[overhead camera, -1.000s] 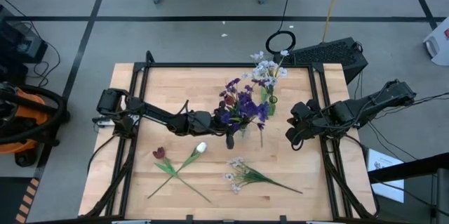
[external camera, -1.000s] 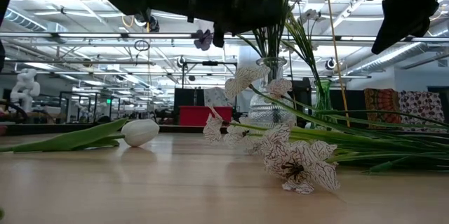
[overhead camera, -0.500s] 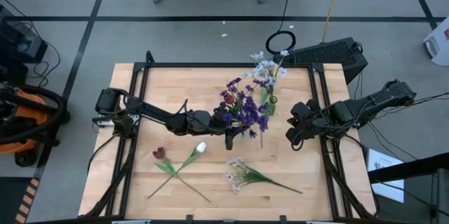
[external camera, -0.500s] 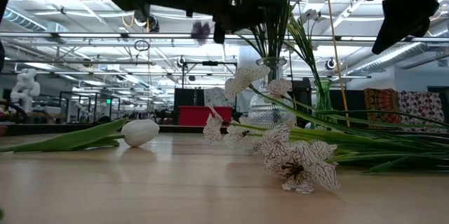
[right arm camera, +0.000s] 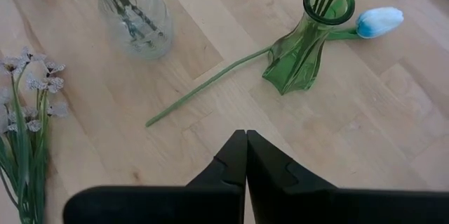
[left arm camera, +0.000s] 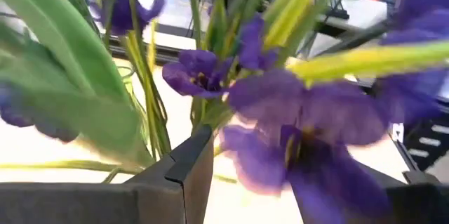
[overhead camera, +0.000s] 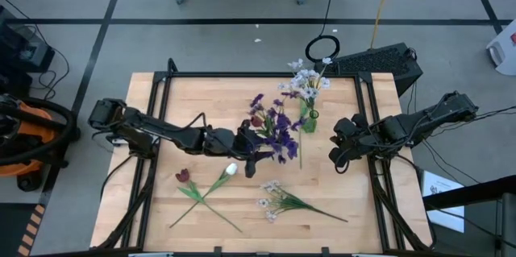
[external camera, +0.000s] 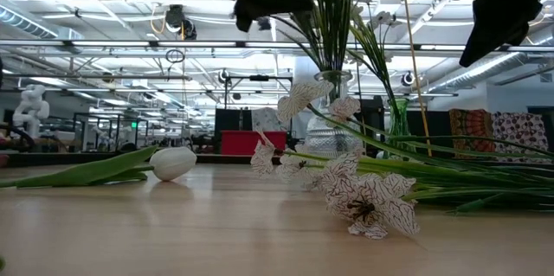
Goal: Sort flowers into vase by color
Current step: Put the purple flowers into the transparent vase
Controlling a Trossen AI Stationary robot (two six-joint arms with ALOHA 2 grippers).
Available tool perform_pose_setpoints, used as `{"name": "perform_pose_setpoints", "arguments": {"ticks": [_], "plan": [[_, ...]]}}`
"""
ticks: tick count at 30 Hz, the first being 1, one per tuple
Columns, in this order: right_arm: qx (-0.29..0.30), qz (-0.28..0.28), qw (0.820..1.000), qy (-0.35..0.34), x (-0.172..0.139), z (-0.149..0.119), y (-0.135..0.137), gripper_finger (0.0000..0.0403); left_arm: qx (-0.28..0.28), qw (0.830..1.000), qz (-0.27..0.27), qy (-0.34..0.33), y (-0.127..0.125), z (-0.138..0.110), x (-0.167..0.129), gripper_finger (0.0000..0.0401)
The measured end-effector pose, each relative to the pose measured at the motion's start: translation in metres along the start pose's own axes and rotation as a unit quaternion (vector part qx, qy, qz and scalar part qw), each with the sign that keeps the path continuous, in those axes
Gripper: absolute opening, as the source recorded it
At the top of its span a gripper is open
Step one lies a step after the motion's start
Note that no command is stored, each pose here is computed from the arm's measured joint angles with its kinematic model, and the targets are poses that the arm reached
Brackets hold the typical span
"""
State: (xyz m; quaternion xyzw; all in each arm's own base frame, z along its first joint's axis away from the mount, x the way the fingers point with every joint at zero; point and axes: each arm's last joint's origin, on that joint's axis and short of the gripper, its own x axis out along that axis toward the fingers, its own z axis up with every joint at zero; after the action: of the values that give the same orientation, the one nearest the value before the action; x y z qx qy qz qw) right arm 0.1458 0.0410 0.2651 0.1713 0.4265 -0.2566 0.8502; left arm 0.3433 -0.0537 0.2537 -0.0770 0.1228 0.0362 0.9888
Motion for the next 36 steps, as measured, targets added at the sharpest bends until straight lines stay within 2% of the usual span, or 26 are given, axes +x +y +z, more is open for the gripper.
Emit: {"name": "perform_pose_setpoints", "arguments": {"ticks": [5, 14, 25, 36], "plan": [[0.001, 0.002, 1.0, -0.002, 0.0, 0.0, 0.0, 0.0, 0.003, 1.0, -0.002, 0.017, -0.004, 0.005, -0.013, 0.0171], [0.009, 0.014, 1.0, -0.012, 0.0, 0.002, 0.003, 0.0, -0.032, 0.996, 0.018, 0.076, -0.001, 0.009, -0.038, 0.0171], [0.059, 0.039, 0.997, -0.04, -0.001, 0.008, 0.008, 0.0, -0.008, 1.0, 0.0, 0.014, 0.008, 0.033, -0.038, 0.017], [0.1, 0.036, 0.992, -0.064, -0.001, 0.01, 0.009, 0.0, -0.015, 0.99, -0.126, 0.061, 0.009, 0.043, -0.038, 0.017]]}}
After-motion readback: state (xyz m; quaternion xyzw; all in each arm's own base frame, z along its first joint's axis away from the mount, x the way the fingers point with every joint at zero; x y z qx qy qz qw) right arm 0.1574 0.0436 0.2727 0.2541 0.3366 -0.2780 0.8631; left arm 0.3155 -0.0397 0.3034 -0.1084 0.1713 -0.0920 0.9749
